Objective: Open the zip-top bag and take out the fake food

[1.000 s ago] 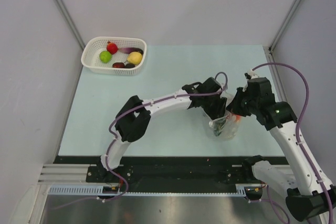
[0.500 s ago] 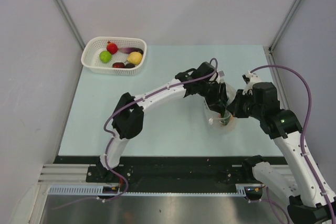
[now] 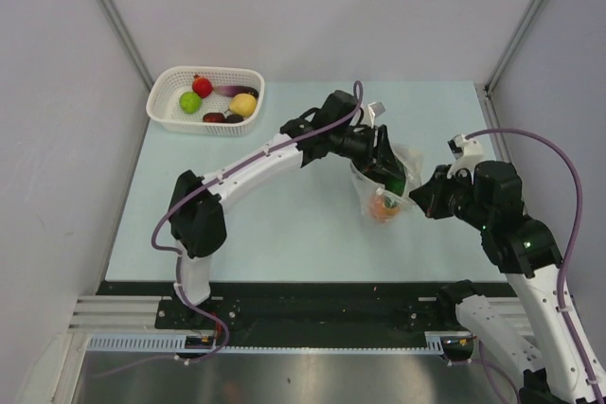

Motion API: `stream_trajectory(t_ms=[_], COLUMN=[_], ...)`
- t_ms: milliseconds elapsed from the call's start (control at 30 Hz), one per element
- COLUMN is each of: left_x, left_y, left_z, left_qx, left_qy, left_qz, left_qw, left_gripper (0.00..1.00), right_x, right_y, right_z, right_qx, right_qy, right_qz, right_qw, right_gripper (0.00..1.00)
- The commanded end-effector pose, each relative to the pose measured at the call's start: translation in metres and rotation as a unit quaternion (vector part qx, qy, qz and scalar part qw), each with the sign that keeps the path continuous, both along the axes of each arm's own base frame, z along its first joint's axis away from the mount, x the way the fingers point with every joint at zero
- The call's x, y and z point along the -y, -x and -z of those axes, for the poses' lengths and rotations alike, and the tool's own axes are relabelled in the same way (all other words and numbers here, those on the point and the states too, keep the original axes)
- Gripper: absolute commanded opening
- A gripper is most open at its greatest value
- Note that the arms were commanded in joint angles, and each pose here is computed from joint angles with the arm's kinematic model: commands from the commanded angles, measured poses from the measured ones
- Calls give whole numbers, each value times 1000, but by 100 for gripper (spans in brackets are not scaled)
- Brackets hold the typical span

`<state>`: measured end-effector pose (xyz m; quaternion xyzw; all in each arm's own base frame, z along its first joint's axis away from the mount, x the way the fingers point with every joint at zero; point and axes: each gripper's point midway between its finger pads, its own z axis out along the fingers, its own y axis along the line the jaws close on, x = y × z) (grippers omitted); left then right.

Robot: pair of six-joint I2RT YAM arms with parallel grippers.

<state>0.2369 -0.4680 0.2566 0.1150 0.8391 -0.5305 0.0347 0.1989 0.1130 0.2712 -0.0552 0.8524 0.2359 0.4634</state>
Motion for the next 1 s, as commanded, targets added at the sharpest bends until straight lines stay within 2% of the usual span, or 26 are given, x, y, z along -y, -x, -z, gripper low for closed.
stream_trajectory(t_ms=[0, 100, 233, 333, 400, 500, 533, 567, 633, 767, 967], left_x=[-3, 3, 10, 1, -1, 3, 6, 8, 11, 6, -5], left_y=[-23, -32, -34, -43, -42, -26, -19, 3, 22, 48, 73], left_z=[-22, -23, -38, -36, -40, -37, -40, -37, -45, -52, -41], left_qx=[80, 91, 109, 147, 155, 110, 76, 37, 13, 23, 22], left_qy=[5, 2, 11, -23, -25, 2, 16, 31, 52, 56, 39], left_qz=[-41, -49, -51, -68, -66, -34, -32, 10, 39, 84, 134], left_qw=[996, 995, 993, 987, 985, 993, 996, 999, 998, 995, 990], left_gripper=[0, 0, 0, 0, 0, 0, 0, 0, 0, 0, 0], right_x=[-12, -23, -22, -26, -22, 7, 13, 24, 28, 54, 62], right_y=[11, 16, 14, 15, 14, 2, -1, -8, -18, -43, -68], right_z=[-7, -1, 4, -5, 3, 24, 23, 20, 9, 13, 4], right_qx=[8, -15, -28, -25, -54, -84, -77, -62, -38, -28, -8], right_qy=[-26, -42, -41, -69, -67, -27, -22, -12, -15, 21, 34], right_qz=[-37, -68, -59, -64, -43, 57, 75, 109, 127, 210, 238], right_qw=[999, 997, 997, 995, 995, 994, 994, 992, 991, 977, 971], right_gripper=[0, 0, 0, 0, 0, 0, 0, 0, 0, 0, 0])
